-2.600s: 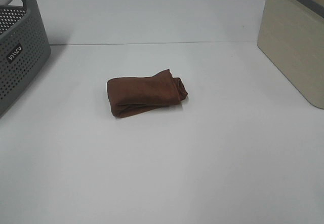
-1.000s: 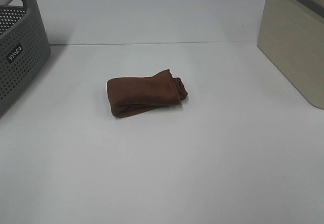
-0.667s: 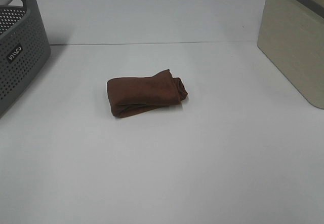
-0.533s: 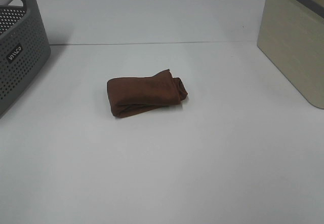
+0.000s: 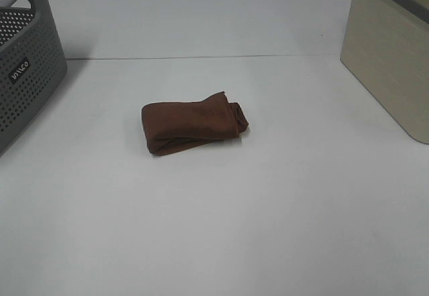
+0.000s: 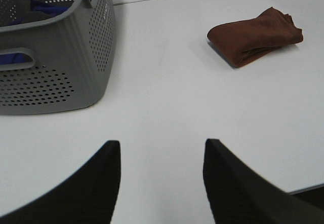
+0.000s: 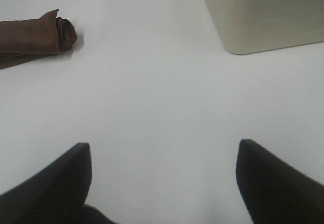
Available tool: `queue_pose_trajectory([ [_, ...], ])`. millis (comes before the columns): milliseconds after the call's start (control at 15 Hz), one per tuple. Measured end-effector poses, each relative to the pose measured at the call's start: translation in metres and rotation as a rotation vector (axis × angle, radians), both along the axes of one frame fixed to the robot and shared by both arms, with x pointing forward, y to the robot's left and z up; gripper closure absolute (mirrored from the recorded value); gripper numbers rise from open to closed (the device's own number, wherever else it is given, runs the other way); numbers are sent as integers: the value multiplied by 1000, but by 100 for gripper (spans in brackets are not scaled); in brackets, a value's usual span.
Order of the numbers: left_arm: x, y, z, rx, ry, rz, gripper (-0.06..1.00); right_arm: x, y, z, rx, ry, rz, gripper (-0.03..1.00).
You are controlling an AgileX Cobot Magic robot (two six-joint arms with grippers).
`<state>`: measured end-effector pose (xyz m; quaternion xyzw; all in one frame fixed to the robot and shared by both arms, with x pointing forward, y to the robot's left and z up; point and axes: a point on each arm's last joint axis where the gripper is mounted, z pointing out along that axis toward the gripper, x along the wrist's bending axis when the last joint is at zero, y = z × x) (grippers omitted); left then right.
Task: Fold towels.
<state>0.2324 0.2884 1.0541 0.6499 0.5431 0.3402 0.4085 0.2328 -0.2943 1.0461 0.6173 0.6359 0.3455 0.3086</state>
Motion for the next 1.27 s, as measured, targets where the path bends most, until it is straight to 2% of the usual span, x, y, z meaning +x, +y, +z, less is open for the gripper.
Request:
queue_pose_trajectory([
  [200,0,0,0,0,0,0,45,-5,0,0,0,-37,0,22],
  [1267,0,0,0,0,0,0,45,-6,0,0,1,-40,0,22],
])
